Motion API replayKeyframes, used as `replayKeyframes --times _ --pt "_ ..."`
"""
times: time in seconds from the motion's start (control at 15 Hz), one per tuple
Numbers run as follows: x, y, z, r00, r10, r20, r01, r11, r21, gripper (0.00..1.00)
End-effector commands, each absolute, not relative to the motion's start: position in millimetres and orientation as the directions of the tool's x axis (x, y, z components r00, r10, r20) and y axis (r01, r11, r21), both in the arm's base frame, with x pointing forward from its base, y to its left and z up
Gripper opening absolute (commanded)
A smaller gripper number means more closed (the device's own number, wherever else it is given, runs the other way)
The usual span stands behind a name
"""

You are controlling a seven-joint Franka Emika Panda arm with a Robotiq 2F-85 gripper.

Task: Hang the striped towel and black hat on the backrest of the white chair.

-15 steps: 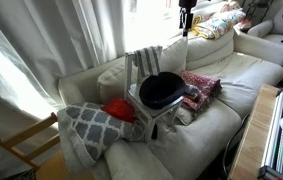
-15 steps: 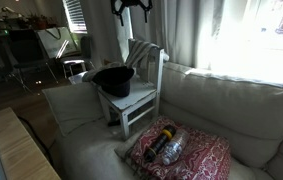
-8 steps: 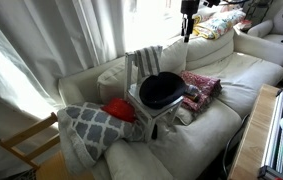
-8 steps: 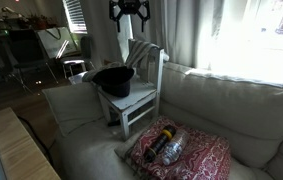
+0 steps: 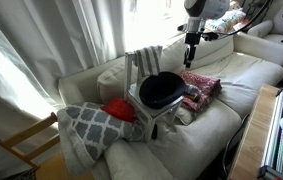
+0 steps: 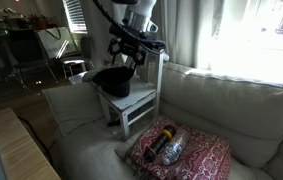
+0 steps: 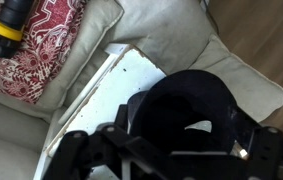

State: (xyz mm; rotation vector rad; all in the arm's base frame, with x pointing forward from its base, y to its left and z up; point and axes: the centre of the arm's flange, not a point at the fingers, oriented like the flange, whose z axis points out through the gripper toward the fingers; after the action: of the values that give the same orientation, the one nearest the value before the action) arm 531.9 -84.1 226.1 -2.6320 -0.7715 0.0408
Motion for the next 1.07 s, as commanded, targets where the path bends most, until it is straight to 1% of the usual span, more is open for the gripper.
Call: replayKeyframes --times 0.0,0.27,0.47,0.53,0.6,0.67,0.73,0.8,0.93,1.0 --pt "532.4 -89.6 173.1 0.875 0.469 0.119 0.47 -0.766 -0.438 1.0" --pt "530.3 -81.3 138.0 0.902 0.41 0.136 0.422 -0.768 -0.481 1.0" --pt "533.1 -77.4 127.2 0.916 0.36 0.18 0.401 -0.785 -0.472 1.0" --pt "533.8 -77.3 126.1 0.917 0.349 0.191 0.398 -0.788 -0.471 0.8" --pt "534.8 -77.3 125.1 0.922 0.334 0.197 0.388 -0.792 -0.471 0.74" --pt "536.0 -77.0 124.6 0.923 0.333 0.193 0.385 -0.797 -0.466 0.7" --pt "537.1 -76.9 125.4 0.924 0.331 0.191 0.383 -0.8 -0.462 0.63" --pt "538.7 -76.8 127.3 0.924 0.325 0.202 0.383 -0.804 -0.455 0.53" --pt "542.0 -77.0 134.7 0.922 0.327 0.209 0.387 -0.817 -0.427 0.39" --pt "543.7 -78.6 139.6 0.921 0.329 0.21 0.389 -0.823 -0.414 0.3"
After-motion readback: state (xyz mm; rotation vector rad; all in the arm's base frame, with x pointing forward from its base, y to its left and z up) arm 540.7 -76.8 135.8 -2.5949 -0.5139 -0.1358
